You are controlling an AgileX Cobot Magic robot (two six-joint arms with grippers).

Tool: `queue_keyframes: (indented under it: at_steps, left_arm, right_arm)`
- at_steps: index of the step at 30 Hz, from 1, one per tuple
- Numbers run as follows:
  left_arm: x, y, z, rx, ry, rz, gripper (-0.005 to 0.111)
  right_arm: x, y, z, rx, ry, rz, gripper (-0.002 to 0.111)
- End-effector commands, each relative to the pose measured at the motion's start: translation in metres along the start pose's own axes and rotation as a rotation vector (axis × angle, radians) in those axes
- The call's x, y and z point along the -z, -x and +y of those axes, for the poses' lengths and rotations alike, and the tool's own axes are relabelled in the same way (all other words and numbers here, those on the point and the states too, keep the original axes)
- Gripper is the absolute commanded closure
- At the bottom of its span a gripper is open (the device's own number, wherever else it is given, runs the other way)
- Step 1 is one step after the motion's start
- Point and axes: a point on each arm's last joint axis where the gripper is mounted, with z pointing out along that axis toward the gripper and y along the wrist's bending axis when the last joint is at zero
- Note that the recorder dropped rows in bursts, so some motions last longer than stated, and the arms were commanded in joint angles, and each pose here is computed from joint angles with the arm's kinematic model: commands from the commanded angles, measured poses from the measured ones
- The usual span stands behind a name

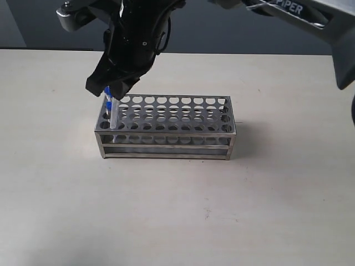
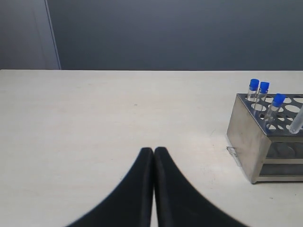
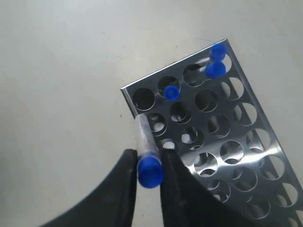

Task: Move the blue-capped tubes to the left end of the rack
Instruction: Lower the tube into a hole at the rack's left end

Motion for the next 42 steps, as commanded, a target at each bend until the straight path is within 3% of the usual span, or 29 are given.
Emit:
queue_keyframes:
  at_steps: [1,19,32,42]
  left_arm:
    - [0.001,0.002,-0.001,0.001,-0.010,-0.011,0.106]
    - [0.001,0.002,-0.001,0.001,-0.010,-0.011,0.106]
    - [0.001,0.002,-0.001,0.001,-0.010,-0.011,0.106]
    - [0.001,0.002,-0.001,0.001,-0.010,-0.011,0.106]
  right_arm:
    - [-0.011,0.001,0.000,0.008,0.023,-0.001,0.109]
    - [-0.020,0.007,-0.004,0.041,-0.001,-0.054,0.109]
    - [-0.055,0.008,-0.003,0.030,0.058,-0.063,0.109]
    - [-0.071,0.010,0.003,0.111,0.096,-0.073,0.109]
